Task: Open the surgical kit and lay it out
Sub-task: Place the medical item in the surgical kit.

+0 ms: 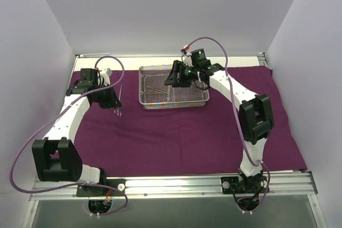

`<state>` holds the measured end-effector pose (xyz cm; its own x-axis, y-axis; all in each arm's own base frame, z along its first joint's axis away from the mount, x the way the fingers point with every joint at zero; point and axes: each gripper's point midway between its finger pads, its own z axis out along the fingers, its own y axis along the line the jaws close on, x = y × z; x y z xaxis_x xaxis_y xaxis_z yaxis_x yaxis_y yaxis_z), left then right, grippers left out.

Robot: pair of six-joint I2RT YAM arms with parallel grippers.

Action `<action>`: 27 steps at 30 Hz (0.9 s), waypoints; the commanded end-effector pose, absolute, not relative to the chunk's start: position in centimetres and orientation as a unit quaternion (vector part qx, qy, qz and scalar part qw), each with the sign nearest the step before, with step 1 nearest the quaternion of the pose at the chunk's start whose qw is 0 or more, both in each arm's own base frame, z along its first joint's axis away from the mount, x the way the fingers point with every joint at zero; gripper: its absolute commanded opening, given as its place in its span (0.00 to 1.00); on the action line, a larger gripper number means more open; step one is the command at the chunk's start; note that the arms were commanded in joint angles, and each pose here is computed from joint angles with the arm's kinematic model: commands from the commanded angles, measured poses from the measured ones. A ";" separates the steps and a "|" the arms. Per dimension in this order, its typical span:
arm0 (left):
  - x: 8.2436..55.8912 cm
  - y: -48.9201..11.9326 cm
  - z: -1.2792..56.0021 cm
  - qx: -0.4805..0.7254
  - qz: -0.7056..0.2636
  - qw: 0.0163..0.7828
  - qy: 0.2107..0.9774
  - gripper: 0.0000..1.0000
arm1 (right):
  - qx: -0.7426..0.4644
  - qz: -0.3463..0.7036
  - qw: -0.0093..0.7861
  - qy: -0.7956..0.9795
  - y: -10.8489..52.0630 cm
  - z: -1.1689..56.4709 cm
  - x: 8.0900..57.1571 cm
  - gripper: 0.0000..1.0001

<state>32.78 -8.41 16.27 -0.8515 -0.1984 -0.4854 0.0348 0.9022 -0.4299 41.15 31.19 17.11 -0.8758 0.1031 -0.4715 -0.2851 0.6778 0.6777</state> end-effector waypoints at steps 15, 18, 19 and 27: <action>32.7 -1.7 11.5 -0.049 0.129 0.204 0.969 0.02 | -0.081 0.378 0.229 0.894 31.0 15.0 40.7 0.51; 33.3 -1.6 10.8 -0.024 0.190 0.201 0.961 0.02 | -0.082 0.377 0.224 0.895 31.0 14.7 40.6 0.51; 33.5 -1.3 10.8 -0.018 0.211 0.201 0.956 0.02 | -0.084 0.378 0.225 0.894 31.0 14.7 40.6 0.51; 34.4 -0.6 7.6 0.024 0.280 0.173 0.944 0.02 | -0.087 0.368 0.220 0.899 30.4 14.2 40.3 0.51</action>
